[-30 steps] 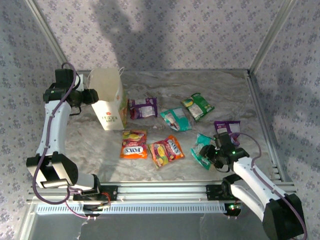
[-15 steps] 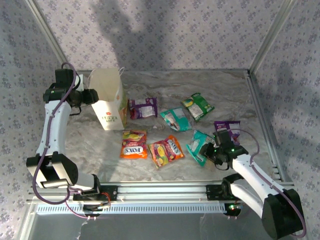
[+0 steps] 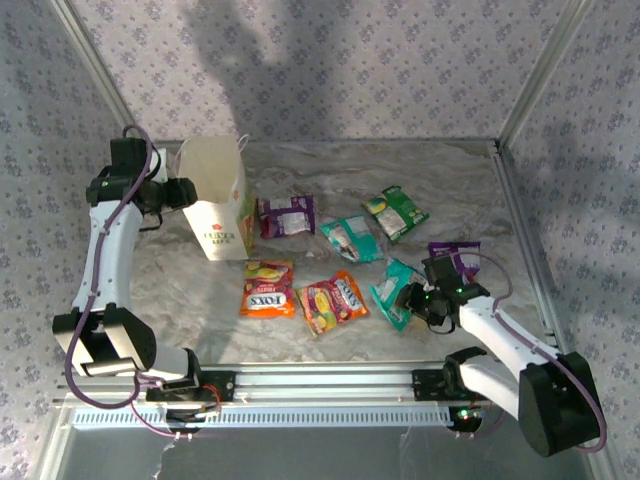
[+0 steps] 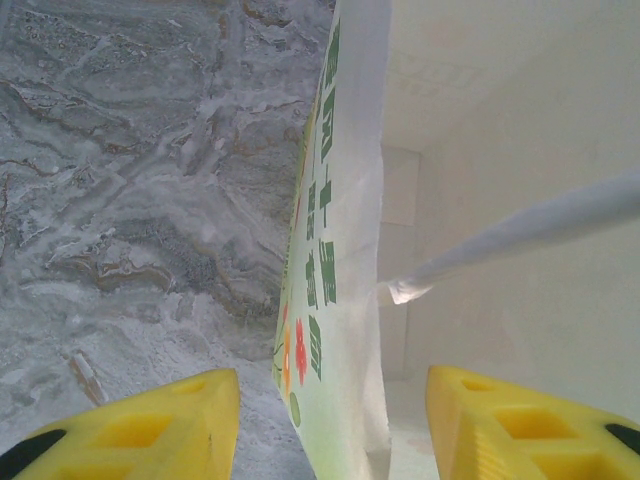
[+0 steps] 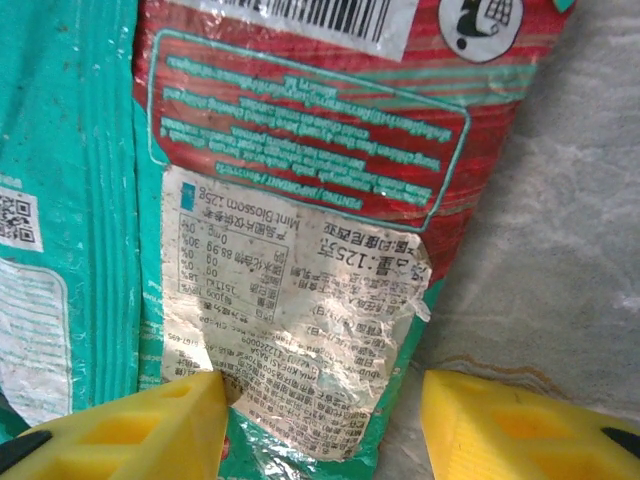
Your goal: Place the snacks into the paper bag
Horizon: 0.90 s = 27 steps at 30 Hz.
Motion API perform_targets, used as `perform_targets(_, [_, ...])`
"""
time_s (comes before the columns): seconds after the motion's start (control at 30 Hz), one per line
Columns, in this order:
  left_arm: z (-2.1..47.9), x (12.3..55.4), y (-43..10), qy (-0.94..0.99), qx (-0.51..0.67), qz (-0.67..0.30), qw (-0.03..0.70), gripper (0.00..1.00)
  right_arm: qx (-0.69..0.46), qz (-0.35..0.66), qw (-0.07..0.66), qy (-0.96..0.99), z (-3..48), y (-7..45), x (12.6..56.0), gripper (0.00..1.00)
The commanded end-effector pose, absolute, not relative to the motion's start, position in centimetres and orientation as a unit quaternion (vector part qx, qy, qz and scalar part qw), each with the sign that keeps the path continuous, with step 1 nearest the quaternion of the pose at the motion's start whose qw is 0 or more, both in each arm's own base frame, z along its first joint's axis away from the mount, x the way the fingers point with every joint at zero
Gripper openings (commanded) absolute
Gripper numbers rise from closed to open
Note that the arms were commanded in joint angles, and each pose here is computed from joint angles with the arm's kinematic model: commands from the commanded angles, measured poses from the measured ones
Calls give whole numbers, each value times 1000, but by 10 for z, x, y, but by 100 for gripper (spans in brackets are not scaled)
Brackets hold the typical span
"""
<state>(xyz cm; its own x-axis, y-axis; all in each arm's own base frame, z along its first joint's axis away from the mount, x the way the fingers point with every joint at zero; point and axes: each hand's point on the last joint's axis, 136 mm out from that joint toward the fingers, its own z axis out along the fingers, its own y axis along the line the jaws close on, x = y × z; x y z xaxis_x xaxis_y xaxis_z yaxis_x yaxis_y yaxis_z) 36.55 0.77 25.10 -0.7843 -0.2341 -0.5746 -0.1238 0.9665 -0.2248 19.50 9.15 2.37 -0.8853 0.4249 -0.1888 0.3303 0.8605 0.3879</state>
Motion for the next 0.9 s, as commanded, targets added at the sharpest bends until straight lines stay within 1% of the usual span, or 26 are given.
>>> perform_targets(0.0, [248,366,9,942,-101,-91,308,52,191,183,144,954,23,96,206,50])
perform_targets(0.2, [252,367,9,940,-101,-90,312,53,193,166,120,960,11,95,205,37])
perform_targets(0.47, [252,366,9,941,-101,-90,311,52,177,140,108,968,15,91,206,23])
perform_targets(0.63, [253,366,7,940,-99,-97,313,53,171,130,108,971,19,89,209,12])
perform_targets(0.87, [259,368,2,937,-91,-109,318,53,157,93,100,978,28,87,212,3])
